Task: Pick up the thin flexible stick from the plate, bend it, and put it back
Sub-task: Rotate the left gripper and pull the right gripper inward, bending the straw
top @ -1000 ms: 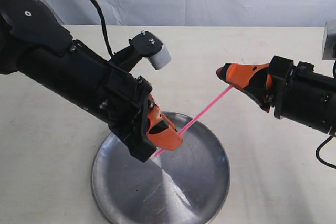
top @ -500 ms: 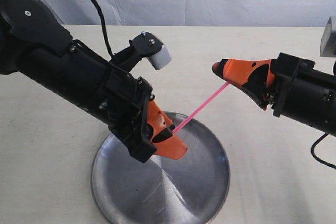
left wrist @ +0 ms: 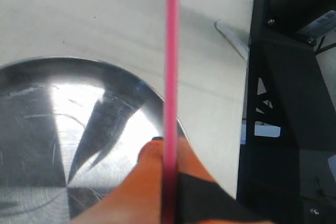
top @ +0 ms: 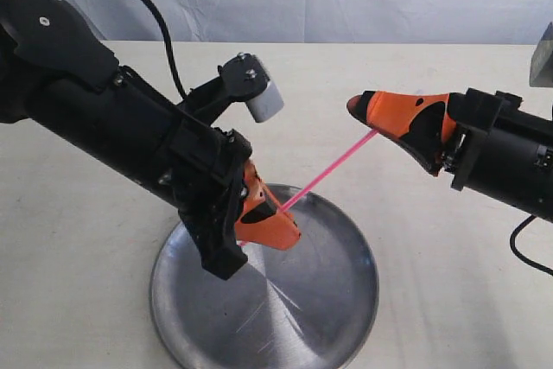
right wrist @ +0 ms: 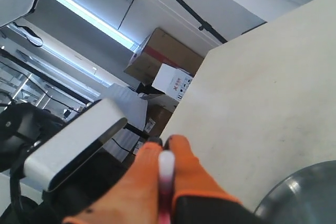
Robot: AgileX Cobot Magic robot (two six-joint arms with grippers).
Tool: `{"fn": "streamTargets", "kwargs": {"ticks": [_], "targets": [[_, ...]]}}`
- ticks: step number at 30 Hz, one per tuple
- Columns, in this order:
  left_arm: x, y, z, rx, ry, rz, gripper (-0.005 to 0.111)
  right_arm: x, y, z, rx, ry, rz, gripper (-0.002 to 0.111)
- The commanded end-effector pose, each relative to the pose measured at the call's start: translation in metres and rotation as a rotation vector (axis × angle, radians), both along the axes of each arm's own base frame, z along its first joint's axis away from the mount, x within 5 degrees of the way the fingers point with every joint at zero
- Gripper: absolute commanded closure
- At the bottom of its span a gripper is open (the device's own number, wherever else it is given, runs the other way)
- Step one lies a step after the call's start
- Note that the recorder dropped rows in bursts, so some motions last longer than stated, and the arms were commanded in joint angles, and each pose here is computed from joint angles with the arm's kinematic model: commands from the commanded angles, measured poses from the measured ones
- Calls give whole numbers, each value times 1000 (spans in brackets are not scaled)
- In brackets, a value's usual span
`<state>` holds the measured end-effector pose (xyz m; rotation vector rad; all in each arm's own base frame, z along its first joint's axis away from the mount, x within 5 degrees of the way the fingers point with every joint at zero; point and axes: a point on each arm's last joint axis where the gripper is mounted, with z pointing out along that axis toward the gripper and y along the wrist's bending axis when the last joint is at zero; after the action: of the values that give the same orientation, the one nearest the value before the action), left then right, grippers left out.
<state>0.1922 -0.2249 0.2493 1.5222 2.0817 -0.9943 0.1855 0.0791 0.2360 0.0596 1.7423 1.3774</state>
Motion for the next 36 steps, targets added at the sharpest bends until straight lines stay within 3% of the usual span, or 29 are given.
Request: {"fn": "streamTargets", "kwargs": {"ticks": [1, 17, 26, 36], "targets": [[-2, -5, 8, -87, -42, -47, 107, 0, 1, 0, -46, -27, 11, 108], [-9, -13, 22, -297, -221, -253, 107, 5, -4, -10, -182, -14, -55, 108], [-14, -10, 40, -379, -334, -280, 107, 2, 4, -15, -256, -13, -18, 108], [-8, -11, 47, -404, -381, -196, 107, -4, 19, -17, -307, -58, 32, 108]]}}
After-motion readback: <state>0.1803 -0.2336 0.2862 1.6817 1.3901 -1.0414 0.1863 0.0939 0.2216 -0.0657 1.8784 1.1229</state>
